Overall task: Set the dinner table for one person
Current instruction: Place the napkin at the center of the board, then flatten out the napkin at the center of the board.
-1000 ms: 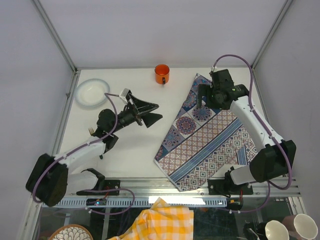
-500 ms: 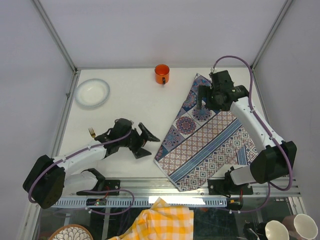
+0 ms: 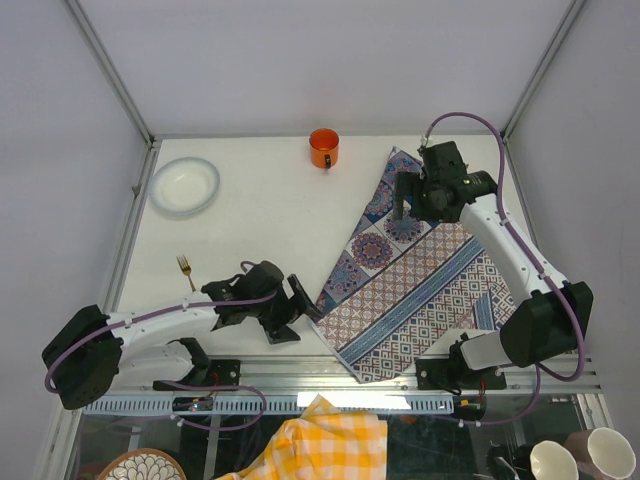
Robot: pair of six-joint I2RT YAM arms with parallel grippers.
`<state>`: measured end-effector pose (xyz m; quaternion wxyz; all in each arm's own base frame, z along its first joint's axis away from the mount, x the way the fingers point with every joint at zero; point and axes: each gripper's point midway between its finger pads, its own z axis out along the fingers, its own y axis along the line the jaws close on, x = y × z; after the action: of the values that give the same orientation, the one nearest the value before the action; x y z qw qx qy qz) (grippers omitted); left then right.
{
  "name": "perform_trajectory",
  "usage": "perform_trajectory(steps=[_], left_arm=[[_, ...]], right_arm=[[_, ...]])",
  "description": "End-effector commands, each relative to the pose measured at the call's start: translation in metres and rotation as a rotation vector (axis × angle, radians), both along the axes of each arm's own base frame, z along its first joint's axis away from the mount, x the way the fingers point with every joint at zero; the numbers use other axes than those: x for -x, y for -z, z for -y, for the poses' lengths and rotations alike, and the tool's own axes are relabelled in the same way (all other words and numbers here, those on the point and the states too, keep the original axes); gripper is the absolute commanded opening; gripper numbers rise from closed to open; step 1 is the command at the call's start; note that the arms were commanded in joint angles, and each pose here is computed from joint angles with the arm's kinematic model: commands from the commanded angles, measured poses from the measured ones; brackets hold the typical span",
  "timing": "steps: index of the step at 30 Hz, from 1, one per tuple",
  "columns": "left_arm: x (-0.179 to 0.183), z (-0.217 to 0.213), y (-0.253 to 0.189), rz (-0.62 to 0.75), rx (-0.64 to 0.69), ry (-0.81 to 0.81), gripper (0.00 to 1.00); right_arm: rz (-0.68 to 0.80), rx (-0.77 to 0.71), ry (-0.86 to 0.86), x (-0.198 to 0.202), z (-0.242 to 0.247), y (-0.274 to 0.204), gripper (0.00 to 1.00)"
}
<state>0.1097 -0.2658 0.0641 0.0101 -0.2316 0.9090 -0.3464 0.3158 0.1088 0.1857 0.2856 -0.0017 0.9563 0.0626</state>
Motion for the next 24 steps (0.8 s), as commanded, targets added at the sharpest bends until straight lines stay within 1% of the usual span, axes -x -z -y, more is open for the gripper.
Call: perform_trajectory(steps=[1, 5, 8, 11, 14, 17, 24], left_arm=[[-0.009, -0.014, 0.021, 0.000, -0.135, -0.154, 0.88], [-0.017, -0.009, 0.022, 0.071, -0.166, -0.141, 0.88], [-0.023, -0.004, 0.022, 0.125, -0.157, -0.137, 0.86], [-0.028, 0.002, 0.017, 0.195, -0.119, -0.140, 0.83], [-0.029, 0.005, 0.013, 0.246, -0.053, -0.160, 0.82], [-0.028, 0.007, 0.016, 0.250, -0.019, -0.167, 0.82], [-0.032, 0.018, 0.013, 0.277, 0.048, -0.178, 0.76]], right_arm=[[0.067, -0.022, -0.022, -0.002, -0.004, -0.021, 0.98], [0.077, -0.017, -0.024, -0.001, -0.003, -0.027, 0.98], [0.081, -0.013, -0.025, -0.001, -0.002, -0.030, 0.98], [0.084, -0.006, -0.021, 0.000, 0.000, -0.032, 0.98], [0.083, -0.008, -0.022, 0.001, 0.000, -0.032, 0.98], [0.085, -0.007, -0.021, 0.001, 0.000, -0.032, 0.98], [0.085, -0.011, -0.018, 0.003, 0.000, -0.033, 0.98]])
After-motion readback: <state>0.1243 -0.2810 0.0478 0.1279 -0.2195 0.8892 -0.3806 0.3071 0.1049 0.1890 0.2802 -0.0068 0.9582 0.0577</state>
